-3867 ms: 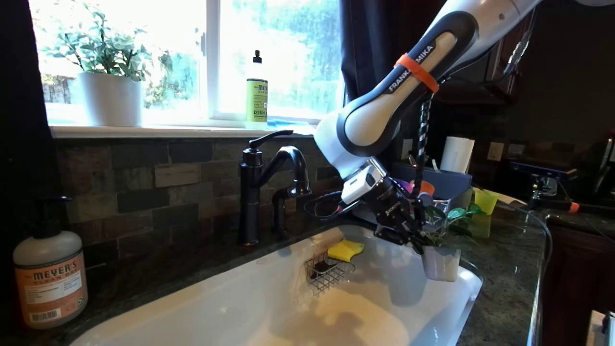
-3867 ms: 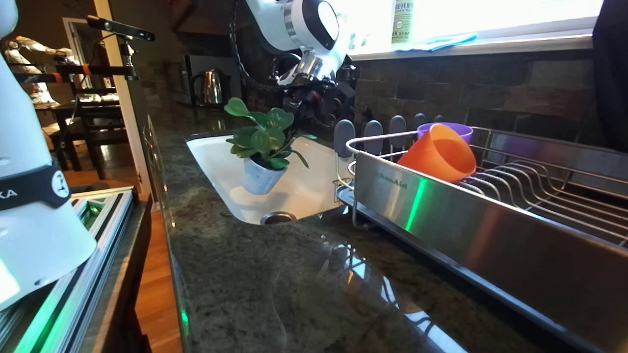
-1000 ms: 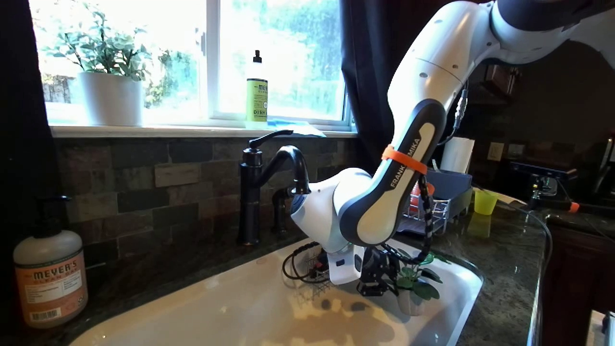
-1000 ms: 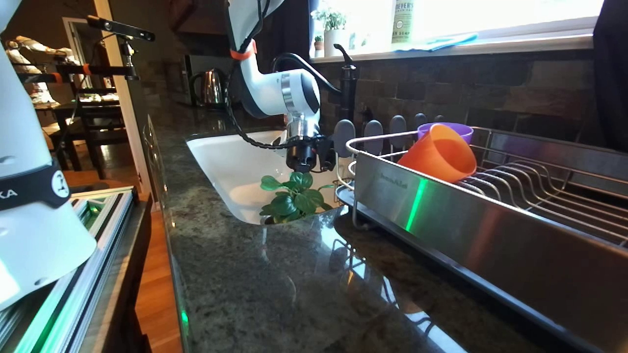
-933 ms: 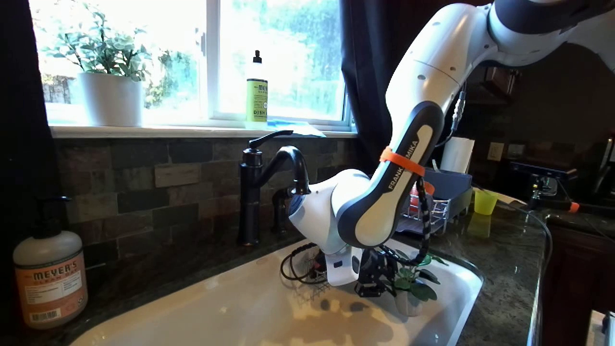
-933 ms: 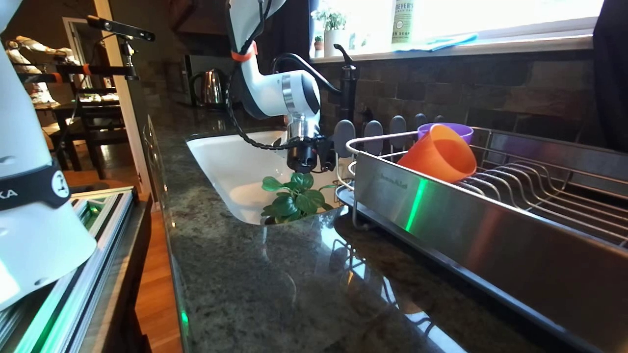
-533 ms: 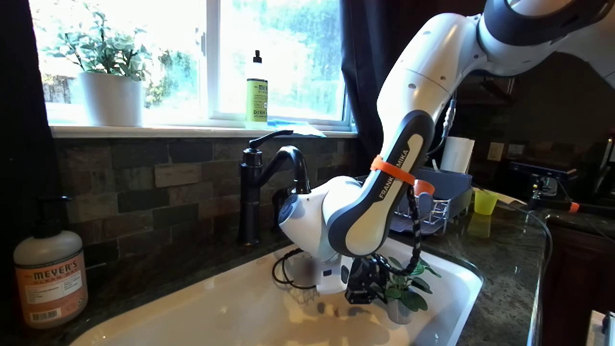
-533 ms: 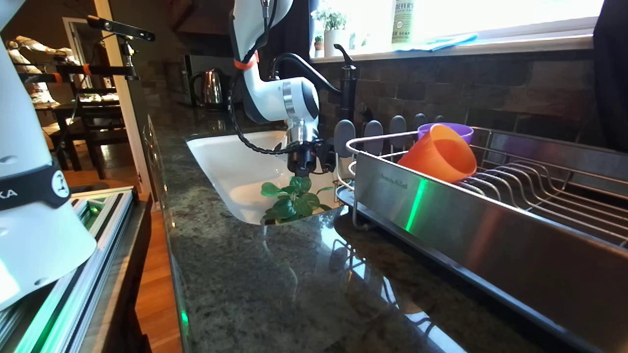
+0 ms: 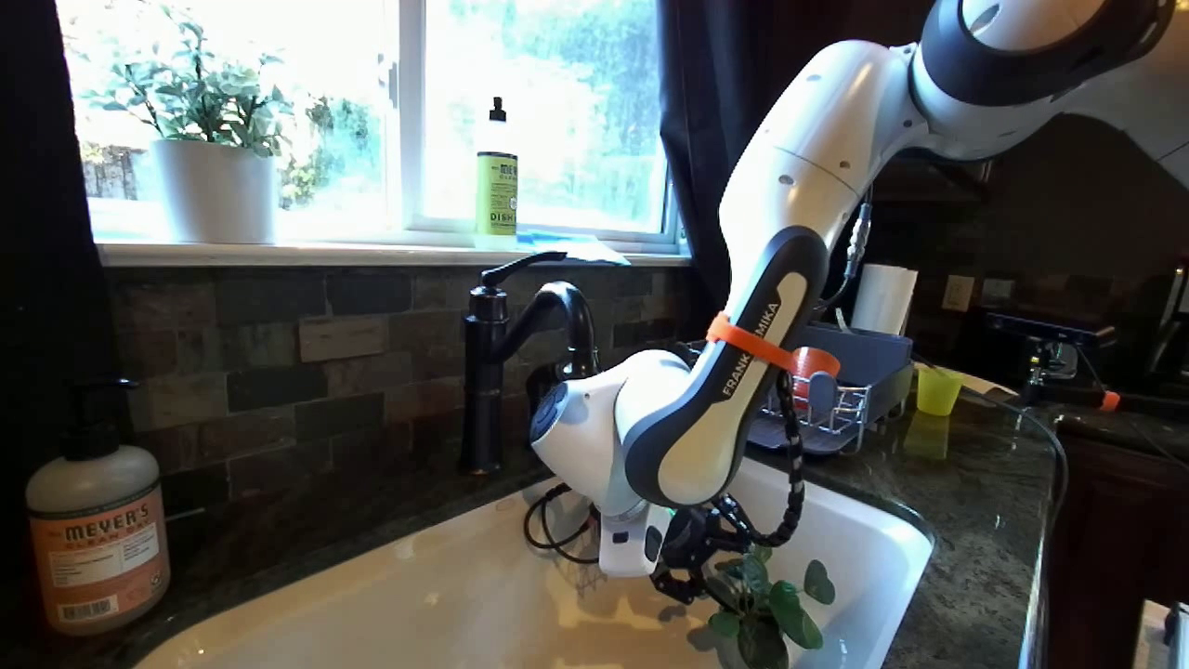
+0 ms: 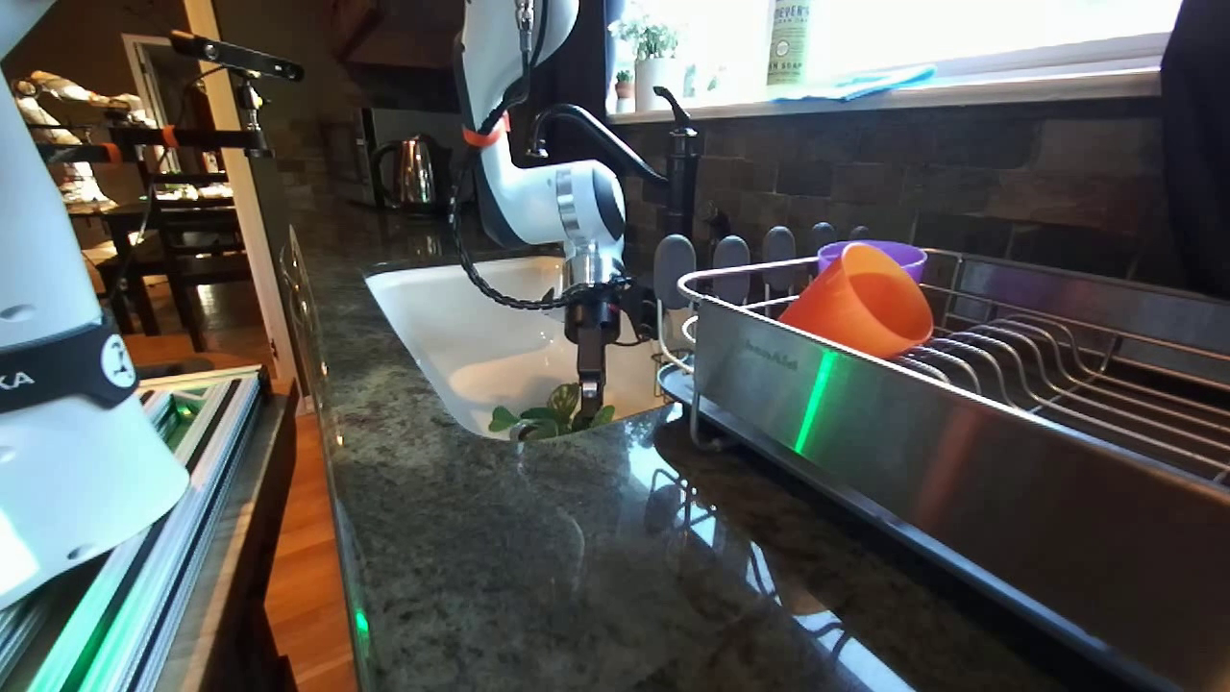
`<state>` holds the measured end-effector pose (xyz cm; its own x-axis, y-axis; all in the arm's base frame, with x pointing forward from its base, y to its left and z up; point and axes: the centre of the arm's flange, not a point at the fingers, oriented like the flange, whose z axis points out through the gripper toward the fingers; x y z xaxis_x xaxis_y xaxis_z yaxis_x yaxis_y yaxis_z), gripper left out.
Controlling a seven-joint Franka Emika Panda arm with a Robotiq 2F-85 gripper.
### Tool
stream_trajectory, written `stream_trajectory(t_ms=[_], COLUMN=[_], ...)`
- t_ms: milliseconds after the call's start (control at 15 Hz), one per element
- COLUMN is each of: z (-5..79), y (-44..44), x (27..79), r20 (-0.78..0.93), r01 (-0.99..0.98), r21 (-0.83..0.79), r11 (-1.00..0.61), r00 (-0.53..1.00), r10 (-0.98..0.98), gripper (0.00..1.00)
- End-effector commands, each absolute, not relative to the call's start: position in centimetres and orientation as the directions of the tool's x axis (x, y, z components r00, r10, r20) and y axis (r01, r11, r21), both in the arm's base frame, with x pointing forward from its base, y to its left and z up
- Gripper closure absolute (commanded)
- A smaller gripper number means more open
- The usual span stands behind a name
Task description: Move the toy plant to the sink
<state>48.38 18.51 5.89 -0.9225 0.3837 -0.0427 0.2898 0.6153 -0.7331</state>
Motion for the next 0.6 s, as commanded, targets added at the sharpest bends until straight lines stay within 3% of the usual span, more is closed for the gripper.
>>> stream_trajectory(t_ms=[0,67,533], z=[7.2,8.2,13.5], y=[19.6,19.9,21.1], x=[49.1,49.1,46.6], r20=[-0.106,-0.122,-0.248], r01=[0.345,0.363,0.590], r21=[-0.736,-0.733,-0.613], r11=[0.583,0.575,0.526], r00=[-0.908,-0.902,-0.775], r10=[0.404,0.413,0.581], gripper=[0.04,0.00,0.00])
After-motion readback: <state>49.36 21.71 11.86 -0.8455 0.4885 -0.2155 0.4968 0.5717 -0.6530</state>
